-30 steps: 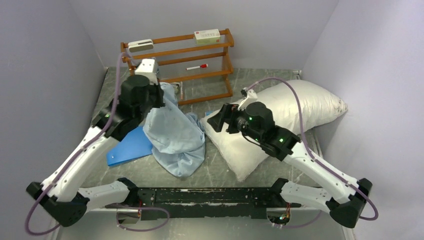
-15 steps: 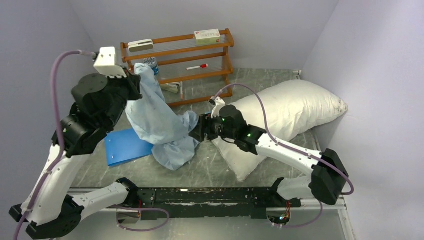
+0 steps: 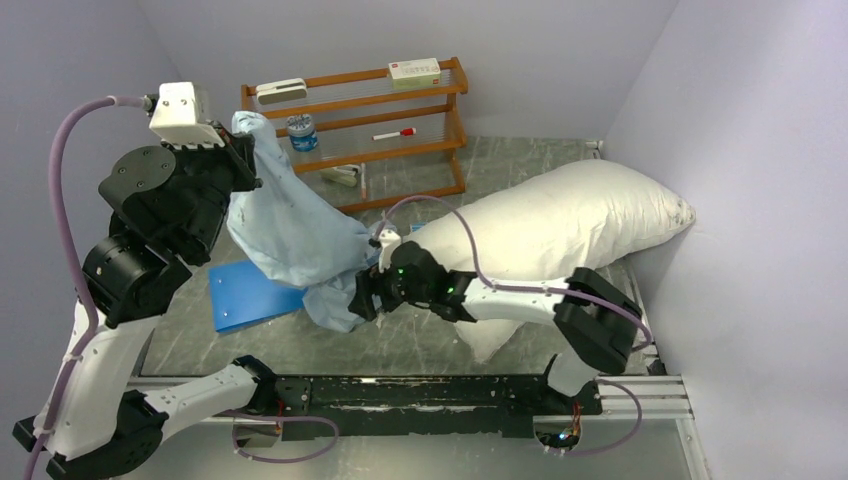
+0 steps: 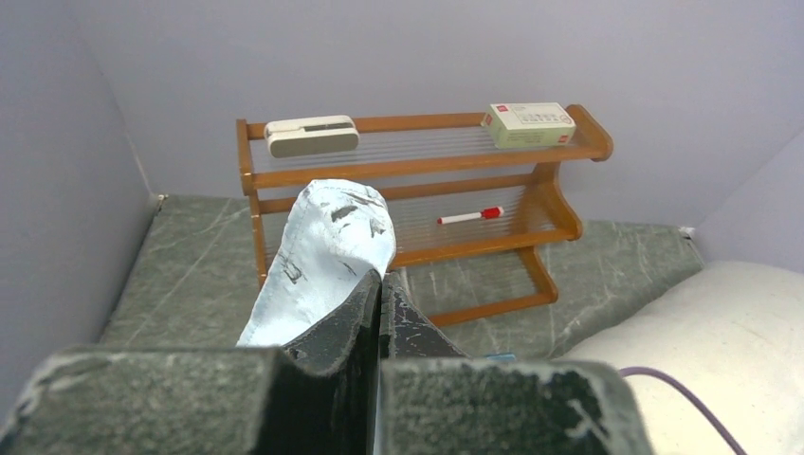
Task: Put the pillow into the pillowcase
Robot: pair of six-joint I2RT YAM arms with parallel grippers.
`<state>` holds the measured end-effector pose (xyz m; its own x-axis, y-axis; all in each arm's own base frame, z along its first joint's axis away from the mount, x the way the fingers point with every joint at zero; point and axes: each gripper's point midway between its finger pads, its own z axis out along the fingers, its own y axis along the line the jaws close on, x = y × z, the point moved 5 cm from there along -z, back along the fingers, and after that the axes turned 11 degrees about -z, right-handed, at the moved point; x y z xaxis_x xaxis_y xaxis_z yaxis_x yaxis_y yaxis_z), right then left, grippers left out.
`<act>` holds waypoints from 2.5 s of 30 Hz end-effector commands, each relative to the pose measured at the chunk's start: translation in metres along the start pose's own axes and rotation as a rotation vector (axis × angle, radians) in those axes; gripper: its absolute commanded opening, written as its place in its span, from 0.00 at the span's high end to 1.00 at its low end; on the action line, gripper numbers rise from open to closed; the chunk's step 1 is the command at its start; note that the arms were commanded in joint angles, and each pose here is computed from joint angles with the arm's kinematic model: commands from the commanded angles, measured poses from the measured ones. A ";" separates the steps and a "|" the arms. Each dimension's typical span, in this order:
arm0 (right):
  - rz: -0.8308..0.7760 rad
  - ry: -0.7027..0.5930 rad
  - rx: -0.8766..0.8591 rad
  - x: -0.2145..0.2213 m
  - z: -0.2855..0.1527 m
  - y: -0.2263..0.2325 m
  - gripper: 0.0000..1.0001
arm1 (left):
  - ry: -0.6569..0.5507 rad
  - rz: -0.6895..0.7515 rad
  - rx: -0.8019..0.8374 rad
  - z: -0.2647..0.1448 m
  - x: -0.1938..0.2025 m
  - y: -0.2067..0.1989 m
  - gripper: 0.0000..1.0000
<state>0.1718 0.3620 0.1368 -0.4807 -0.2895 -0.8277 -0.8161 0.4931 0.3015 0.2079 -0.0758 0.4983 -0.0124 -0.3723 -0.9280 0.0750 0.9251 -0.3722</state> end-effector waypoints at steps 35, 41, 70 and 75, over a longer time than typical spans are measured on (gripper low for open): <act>-0.103 -0.733 0.799 -0.186 -0.288 -0.025 1.00 | 0.462 0.031 -0.154 0.014 0.170 0.035 0.95; -0.090 -0.706 0.806 -0.177 -0.285 -0.029 1.00 | 0.727 0.044 -0.065 0.031 0.221 0.022 0.42; -0.003 -0.688 0.913 -0.172 -0.285 -0.040 1.00 | 1.028 -0.364 0.317 -0.022 0.390 0.023 0.23; -0.004 -0.689 0.898 -0.170 -0.282 -0.039 1.00 | 0.907 -0.340 0.361 -0.004 0.394 0.018 0.21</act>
<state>0.1959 0.1621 0.3908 0.0068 0.0262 -0.9996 -0.1533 0.9879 0.0249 0.1741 -0.1856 0.1036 -0.9059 -0.2050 -0.3705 0.1104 0.7304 -0.6740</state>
